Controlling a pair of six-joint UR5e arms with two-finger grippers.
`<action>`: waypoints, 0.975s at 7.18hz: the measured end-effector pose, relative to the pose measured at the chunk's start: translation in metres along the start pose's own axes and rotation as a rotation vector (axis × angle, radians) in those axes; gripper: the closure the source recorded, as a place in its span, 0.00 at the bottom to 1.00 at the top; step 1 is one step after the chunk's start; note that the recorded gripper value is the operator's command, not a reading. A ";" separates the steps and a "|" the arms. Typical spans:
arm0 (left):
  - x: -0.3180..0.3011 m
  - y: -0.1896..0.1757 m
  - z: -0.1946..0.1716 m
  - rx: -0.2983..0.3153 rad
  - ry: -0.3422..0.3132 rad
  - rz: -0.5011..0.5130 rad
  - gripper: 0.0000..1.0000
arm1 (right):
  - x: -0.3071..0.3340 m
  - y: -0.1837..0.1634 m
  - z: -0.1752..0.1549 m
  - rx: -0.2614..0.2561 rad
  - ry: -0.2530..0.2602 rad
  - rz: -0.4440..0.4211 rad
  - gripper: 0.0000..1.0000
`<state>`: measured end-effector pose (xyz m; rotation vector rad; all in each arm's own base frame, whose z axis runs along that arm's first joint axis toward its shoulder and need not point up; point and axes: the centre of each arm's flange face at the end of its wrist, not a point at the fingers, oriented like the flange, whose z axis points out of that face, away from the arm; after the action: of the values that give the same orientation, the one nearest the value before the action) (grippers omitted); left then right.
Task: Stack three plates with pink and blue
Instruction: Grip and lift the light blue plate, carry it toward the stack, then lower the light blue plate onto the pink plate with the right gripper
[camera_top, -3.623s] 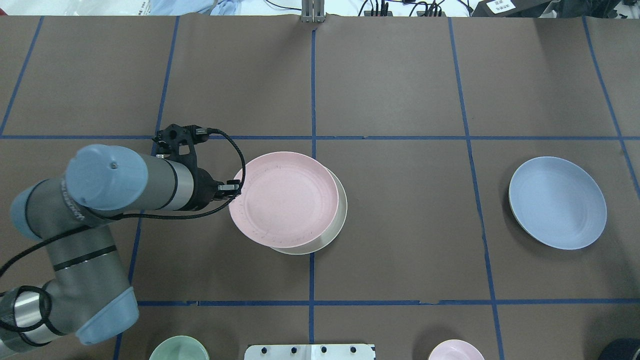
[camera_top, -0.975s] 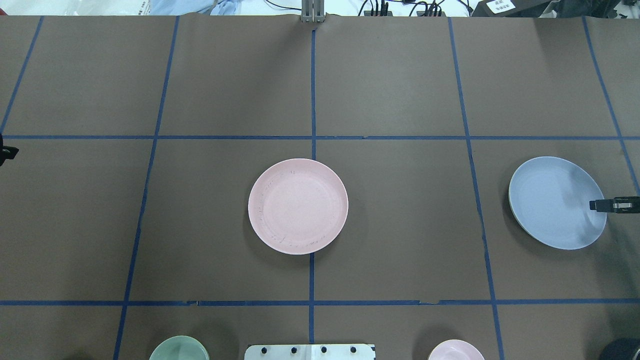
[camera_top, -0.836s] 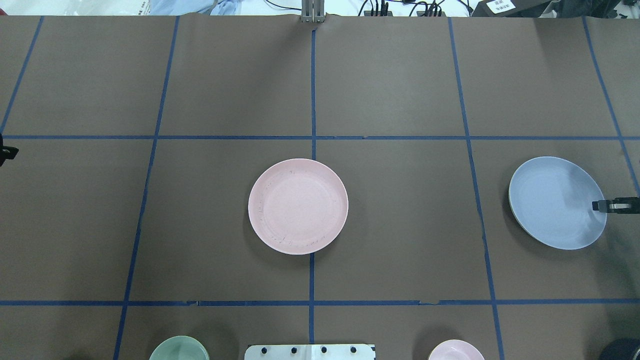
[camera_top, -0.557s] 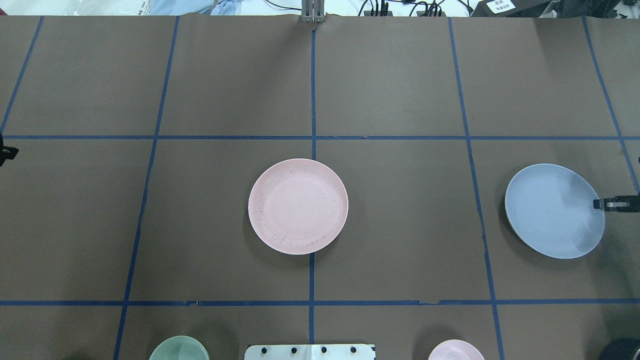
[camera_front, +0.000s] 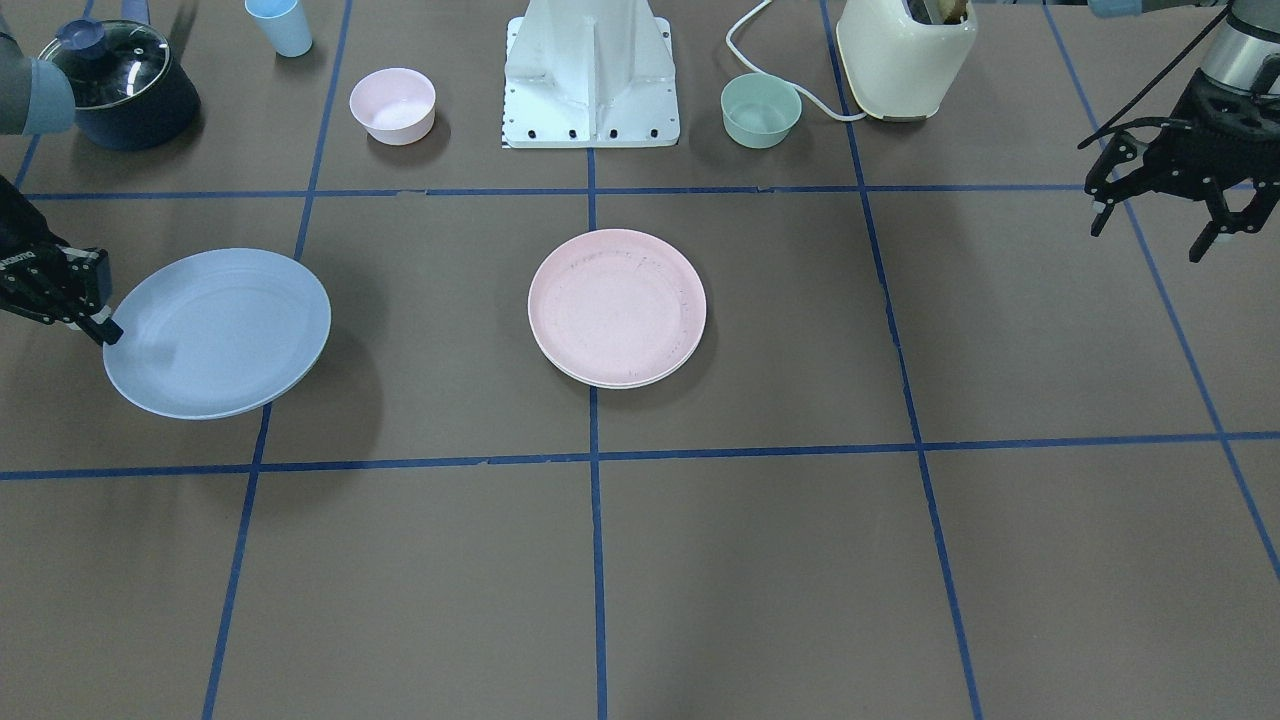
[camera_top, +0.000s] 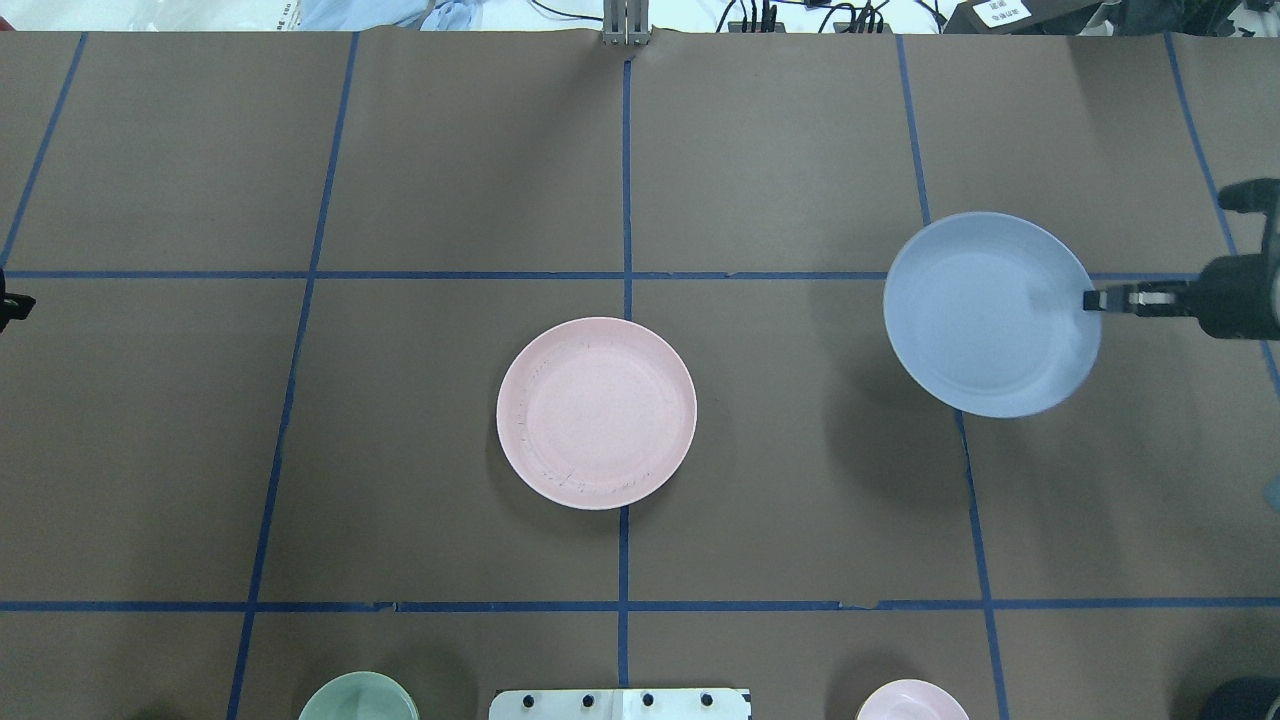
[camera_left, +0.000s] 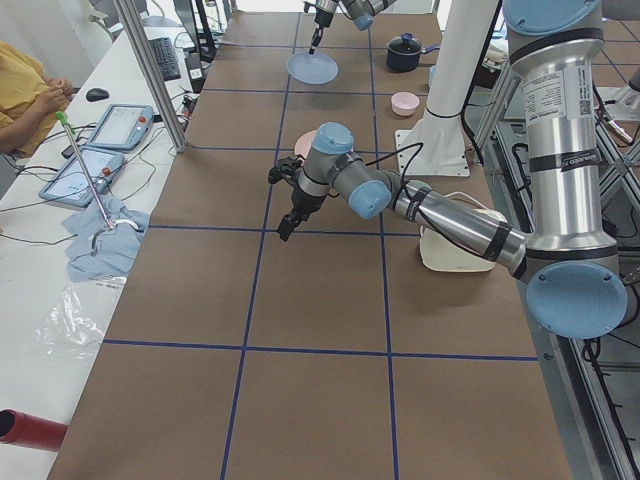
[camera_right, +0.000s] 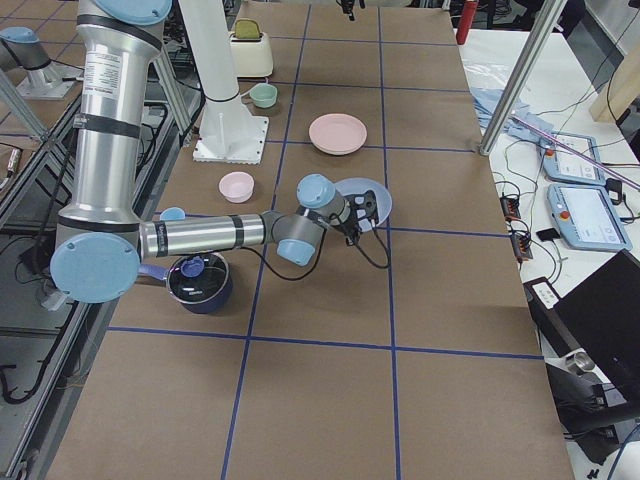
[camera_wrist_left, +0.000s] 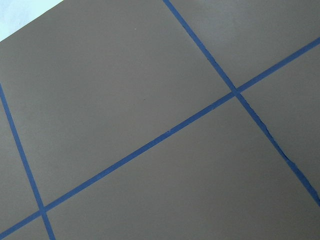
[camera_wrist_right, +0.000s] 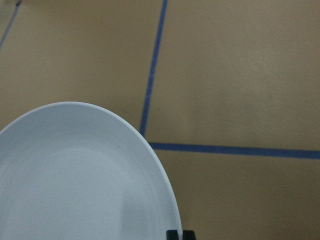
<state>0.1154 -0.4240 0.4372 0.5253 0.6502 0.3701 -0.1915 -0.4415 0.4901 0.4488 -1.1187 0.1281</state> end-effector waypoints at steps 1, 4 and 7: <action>-0.013 0.002 -0.002 -0.002 -0.001 -0.027 0.00 | -0.050 -0.020 0.010 0.014 -0.077 0.045 1.00; -0.099 0.031 -0.019 -0.024 0.107 -0.224 0.00 | -0.192 -0.016 0.057 -0.083 -0.089 0.088 1.00; -0.132 0.051 -0.027 -0.021 0.105 -0.270 0.00 | -0.331 0.060 0.116 -0.108 0.072 0.137 1.00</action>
<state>-0.0077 -0.4371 0.5103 0.3927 0.8070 0.1502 -0.4537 -0.3940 0.2539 0.2687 -1.0797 0.2010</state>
